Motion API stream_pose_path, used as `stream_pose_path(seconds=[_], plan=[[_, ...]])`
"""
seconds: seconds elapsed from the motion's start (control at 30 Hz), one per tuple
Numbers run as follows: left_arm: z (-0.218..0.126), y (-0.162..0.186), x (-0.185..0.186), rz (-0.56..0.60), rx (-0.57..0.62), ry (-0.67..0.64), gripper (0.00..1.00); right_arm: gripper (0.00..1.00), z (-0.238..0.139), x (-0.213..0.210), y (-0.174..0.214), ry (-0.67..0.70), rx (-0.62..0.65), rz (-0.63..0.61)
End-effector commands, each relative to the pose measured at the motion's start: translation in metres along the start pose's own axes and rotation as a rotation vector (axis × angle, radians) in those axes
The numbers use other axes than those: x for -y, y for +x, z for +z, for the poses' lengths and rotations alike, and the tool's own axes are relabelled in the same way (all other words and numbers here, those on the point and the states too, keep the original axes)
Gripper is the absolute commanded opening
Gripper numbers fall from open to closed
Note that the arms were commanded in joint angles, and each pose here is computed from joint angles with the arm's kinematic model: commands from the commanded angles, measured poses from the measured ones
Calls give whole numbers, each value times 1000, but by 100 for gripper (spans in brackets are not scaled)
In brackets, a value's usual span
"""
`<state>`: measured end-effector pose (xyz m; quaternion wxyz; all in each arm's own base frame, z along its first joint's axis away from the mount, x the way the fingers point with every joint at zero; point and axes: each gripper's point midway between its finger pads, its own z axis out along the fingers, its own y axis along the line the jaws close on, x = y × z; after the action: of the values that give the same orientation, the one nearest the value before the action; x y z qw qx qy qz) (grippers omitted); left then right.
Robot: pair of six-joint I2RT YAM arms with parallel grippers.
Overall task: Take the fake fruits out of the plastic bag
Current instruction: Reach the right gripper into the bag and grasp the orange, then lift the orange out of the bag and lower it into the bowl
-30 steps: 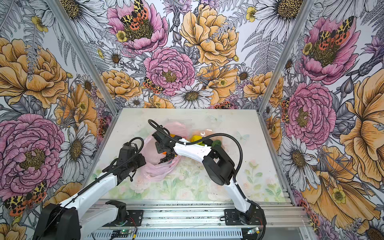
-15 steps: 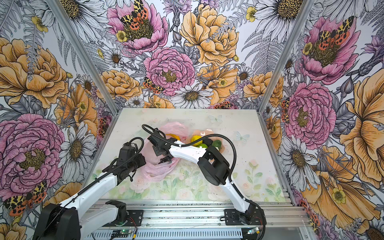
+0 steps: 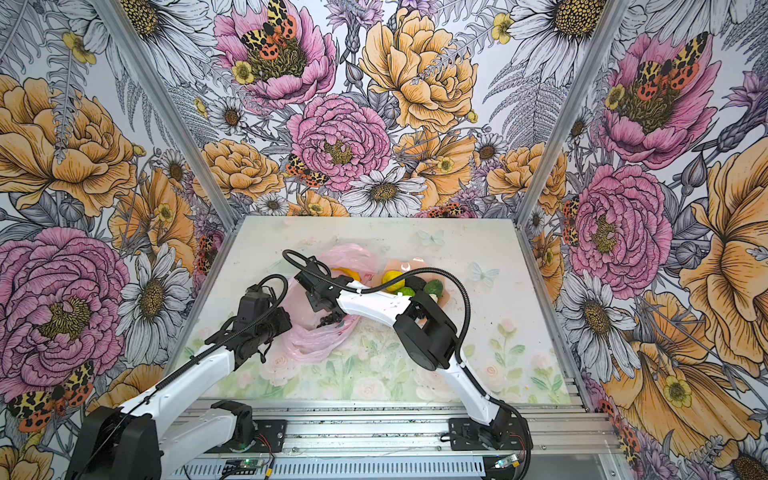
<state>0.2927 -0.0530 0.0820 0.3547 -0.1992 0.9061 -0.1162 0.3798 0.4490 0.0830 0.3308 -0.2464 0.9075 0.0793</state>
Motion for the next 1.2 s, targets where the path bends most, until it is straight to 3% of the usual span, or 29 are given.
stream_pose_path(seconds=[0.0,0.4,0.77,1.17], plan=[[-1,-9,5,24,33,6,24,20,7,0,1,24,0,-12],[0,-8,5,24,31,4,24,29,11,-3,1,19,-6,-18],[1,-8,5,27,25,3,24,11,-4,9,-10,66,31,-7],[1,-8,5,27,28,2,24,7,-42,13,-30,16,75,34]])
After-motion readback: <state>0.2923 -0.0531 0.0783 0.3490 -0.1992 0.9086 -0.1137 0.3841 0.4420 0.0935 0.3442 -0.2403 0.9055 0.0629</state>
